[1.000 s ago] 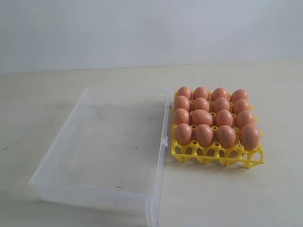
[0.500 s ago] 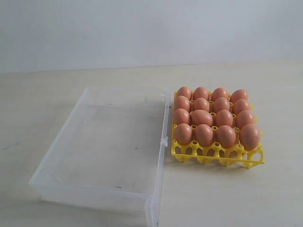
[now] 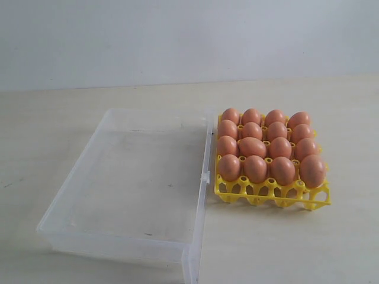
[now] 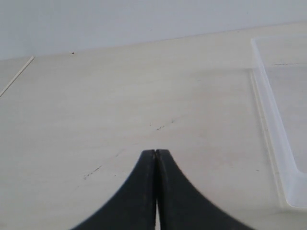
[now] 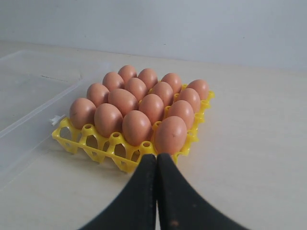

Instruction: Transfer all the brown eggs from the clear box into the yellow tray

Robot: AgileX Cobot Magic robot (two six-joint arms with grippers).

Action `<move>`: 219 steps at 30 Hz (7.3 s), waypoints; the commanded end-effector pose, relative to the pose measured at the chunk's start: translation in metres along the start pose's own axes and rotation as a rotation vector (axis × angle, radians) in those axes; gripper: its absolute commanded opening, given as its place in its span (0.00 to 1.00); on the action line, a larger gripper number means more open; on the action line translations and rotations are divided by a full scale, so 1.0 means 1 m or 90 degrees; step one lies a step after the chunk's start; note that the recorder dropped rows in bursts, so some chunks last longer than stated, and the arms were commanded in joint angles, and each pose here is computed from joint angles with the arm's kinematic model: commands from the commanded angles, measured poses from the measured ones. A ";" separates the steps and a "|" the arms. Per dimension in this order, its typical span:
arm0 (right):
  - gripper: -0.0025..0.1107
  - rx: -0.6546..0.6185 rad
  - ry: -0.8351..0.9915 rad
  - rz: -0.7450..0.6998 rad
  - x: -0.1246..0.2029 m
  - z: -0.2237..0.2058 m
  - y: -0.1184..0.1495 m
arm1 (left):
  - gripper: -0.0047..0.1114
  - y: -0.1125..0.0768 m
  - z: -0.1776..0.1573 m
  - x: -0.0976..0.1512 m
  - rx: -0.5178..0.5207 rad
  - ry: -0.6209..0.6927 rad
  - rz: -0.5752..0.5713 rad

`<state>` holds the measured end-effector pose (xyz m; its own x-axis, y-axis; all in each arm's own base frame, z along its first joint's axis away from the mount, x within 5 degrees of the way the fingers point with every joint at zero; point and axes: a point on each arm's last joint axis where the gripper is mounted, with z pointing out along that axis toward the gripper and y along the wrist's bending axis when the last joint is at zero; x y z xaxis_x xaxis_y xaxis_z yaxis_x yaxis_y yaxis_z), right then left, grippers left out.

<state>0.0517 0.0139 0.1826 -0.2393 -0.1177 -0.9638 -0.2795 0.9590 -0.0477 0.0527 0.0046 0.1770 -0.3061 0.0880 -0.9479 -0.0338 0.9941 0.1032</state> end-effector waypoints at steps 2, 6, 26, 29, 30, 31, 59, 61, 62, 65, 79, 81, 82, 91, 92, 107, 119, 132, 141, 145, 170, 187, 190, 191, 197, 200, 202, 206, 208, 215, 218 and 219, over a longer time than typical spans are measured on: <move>0.02 0.003 -0.007 -0.004 0.000 0.000 0.000 | 0.04 0.000 -0.001 -0.002 0.004 -0.010 -0.003; 0.02 0.003 -0.007 -0.004 0.000 0.000 0.000 | 0.04 0.000 -0.001 -0.002 0.004 -0.010 -0.003; 0.02 0.003 -0.007 -0.004 0.000 0.000 0.000 | 0.04 0.000 -0.001 -0.002 0.004 -0.010 -0.003; 0.02 0.003 -0.007 -0.004 0.000 0.000 0.000 | 0.04 0.000 -0.001 -0.002 0.004 -0.010 -0.003; 0.02 0.003 -0.007 -0.004 0.000 0.000 0.000 | 0.04 0.000 -0.001 -0.002 0.004 -0.010 -0.003; 0.02 0.003 -0.007 -0.004 0.000 0.000 0.000 | 0.04 0.000 -0.001 -0.002 0.004 -0.010 -0.003; 0.02 0.003 -0.007 -0.004 0.000 0.000 0.000 | 0.04 0.000 -0.001 -0.002 0.004 -0.010 -0.003; 0.02 0.003 -0.007 -0.004 0.000 0.000 0.000 | 0.04 0.000 -0.001 -0.002 0.004 -0.010 -0.003; 0.02 0.003 -0.007 -0.004 0.000 0.000 0.000 | 0.04 0.000 -0.001 -0.002 0.004 -0.010 -0.003; 0.02 0.006 -0.004 -0.013 0.001 0.000 -0.001 | 0.04 0.000 -0.001 -0.002 0.004 -0.010 -0.003; 0.02 0.008 -0.006 -0.014 0.000 0.000 -0.001 | 0.04 0.000 -0.001 -0.002 0.004 -0.010 -0.003; 0.02 0.004 -0.009 -0.004 0.000 0.000 0.000 | 0.04 0.000 -0.001 -0.002 0.004 -0.010 -0.003; 0.02 0.001 -0.008 0.003 0.000 0.000 0.000 | 0.04 0.000 -0.001 -0.002 0.004 -0.010 -0.003; 0.02 -0.001 -0.010 0.013 0.000 0.000 0.000 | 0.04 0.000 -0.001 -0.002 0.004 -0.010 -0.003; 0.02 -0.001 -0.010 0.012 0.000 0.000 0.000 | 0.04 0.000 -0.001 -0.002 0.004 -0.010 -0.003; 0.02 -0.001 -0.010 0.012 0.000 0.000 0.000 | 0.04 0.000 -0.001 -0.002 0.004 -0.010 -0.003; 0.02 -0.003 -0.010 0.021 0.000 0.000 0.001 | 0.04 0.000 -0.001 -0.002 0.004 -0.010 -0.003; 0.02 -0.003 -0.010 0.021 0.000 0.000 0.001 | 0.04 0.000 -0.001 -0.002 0.004 -0.010 -0.003; 0.02 -0.003 -0.010 0.021 0.000 0.000 0.001 | 0.04 0.000 -0.001 -0.002 0.004 -0.010 -0.003; 0.02 -0.003 -0.010 0.021 0.000 0.000 0.001 | 0.04 0.000 -0.001 -0.002 0.004 -0.010 -0.003; 0.02 0.004 -0.010 0.051 0.000 0.000 0.000 | 0.04 0.000 -0.001 -0.002 0.004 -0.010 -0.003; 0.02 0.003 -0.010 0.052 0.000 0.000 0.000 | 0.04 0.000 -0.001 -0.002 0.004 -0.010 -0.003; 0.02 0.003 -0.010 0.052 0.000 0.000 0.000 | 0.04 0.000 -0.001 -0.002 0.004 -0.010 -0.003; 0.02 0.003 -0.010 0.053 0.000 0.000 0.000 | 0.04 0.000 -0.001 -0.002 0.004 -0.010 -0.003; 0.02 0.003 -0.010 0.053 0.000 0.000 0.000 | 0.04 0.000 -0.001 -0.002 0.004 -0.010 -0.003; 0.02 0.003 -0.010 0.053 0.000 0.000 0.000 | 0.04 0.000 -0.001 -0.002 0.004 -0.010 -0.003; 0.02 0.003 -0.010 0.053 0.000 0.000 0.000 | 0.04 0.000 -0.001 -0.002 0.004 -0.010 -0.003; 0.02 0.003 -0.010 0.053 0.000 0.000 0.000 | 0.04 0.000 -0.001 -0.002 0.004 -0.010 -0.003; 0.02 0.003 -0.010 0.053 0.000 0.000 0.000 | 0.04 0.000 -0.001 -0.002 0.004 -0.010 -0.003; 0.02 0.003 -0.010 0.052 0.000 0.000 0.000 | 0.04 0.000 -0.001 -0.002 0.004 -0.010 -0.003; 0.02 0.003 -0.010 0.052 0.000 0.000 0.000 | 0.04 0.000 -0.001 -0.002 0.004 -0.010 -0.003; 0.02 0.003 -0.010 0.052 0.000 0.000 0.000 | 0.04 0.000 -0.001 -0.002 0.004 -0.010 -0.003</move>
<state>0.0517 0.0139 0.1826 -0.2606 -0.0416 -0.9645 -0.2598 0.9652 0.0286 0.0527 0.0046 0.1770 -0.3061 0.0880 -0.9479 -0.0338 0.9941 0.1032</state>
